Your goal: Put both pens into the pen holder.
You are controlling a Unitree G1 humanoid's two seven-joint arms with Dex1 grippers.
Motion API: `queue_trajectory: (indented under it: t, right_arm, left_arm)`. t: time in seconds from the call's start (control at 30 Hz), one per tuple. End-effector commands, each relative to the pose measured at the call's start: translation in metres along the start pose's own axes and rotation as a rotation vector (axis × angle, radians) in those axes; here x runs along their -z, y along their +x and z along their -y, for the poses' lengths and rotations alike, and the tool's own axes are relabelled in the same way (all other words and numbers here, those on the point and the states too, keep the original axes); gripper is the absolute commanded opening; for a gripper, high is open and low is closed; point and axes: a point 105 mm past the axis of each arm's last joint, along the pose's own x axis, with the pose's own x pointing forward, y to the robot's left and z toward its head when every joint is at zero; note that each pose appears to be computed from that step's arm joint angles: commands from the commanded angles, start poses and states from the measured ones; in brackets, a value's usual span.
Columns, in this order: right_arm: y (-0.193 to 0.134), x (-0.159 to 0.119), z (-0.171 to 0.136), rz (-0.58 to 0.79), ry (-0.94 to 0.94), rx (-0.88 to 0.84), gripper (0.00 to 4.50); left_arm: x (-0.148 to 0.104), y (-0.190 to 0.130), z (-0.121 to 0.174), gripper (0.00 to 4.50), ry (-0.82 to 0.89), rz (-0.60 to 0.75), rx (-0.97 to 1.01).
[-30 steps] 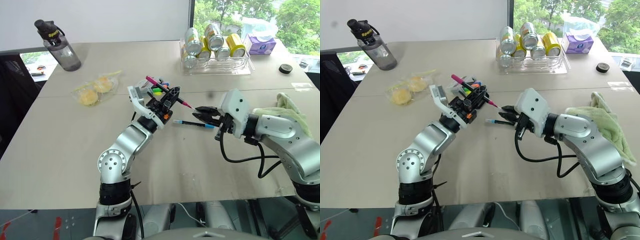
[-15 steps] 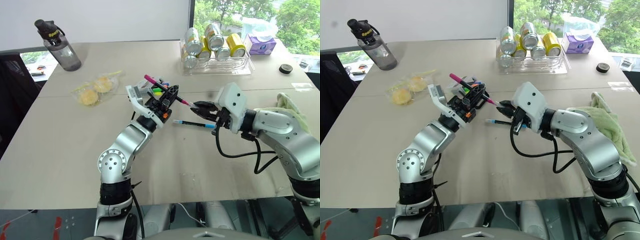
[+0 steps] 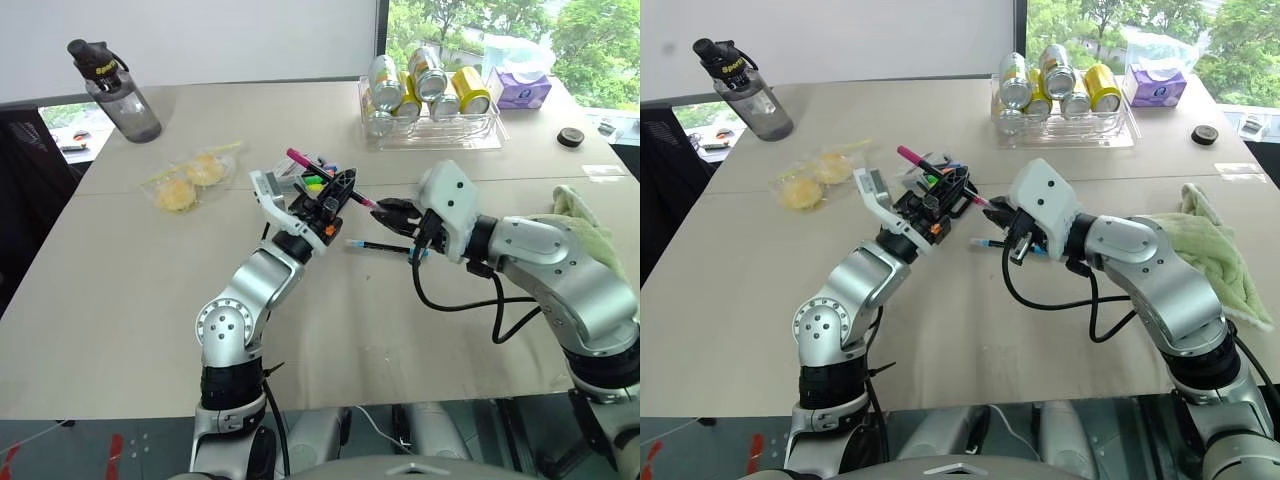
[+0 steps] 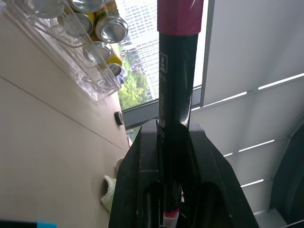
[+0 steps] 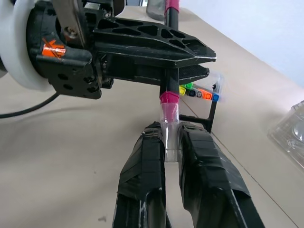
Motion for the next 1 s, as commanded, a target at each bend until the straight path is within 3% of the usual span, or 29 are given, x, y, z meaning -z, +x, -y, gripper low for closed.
queue_trajectory:
  t: [0.03, 0.67, 1.0]
  right_arm:
    - [0.005, -0.023, -0.009, 0.083, -0.018, -0.016, 0.02]
    - [0.006, -0.023, -0.017, 0.04, -0.074, -0.078, 0.02]
    - [0.006, -0.023, -0.021, 0.046, -0.06, -0.082, 0.02]
  left_arm:
    - [0.008, 0.003, 0.006, 0.0, 0.025, -0.046, 0.03]
    - [0.022, -0.002, 0.003, 0.0, 0.149, -0.137, 0.061]
    - [0.013, -0.002, -0.001, 0.0, 0.098, -0.074, 0.043]
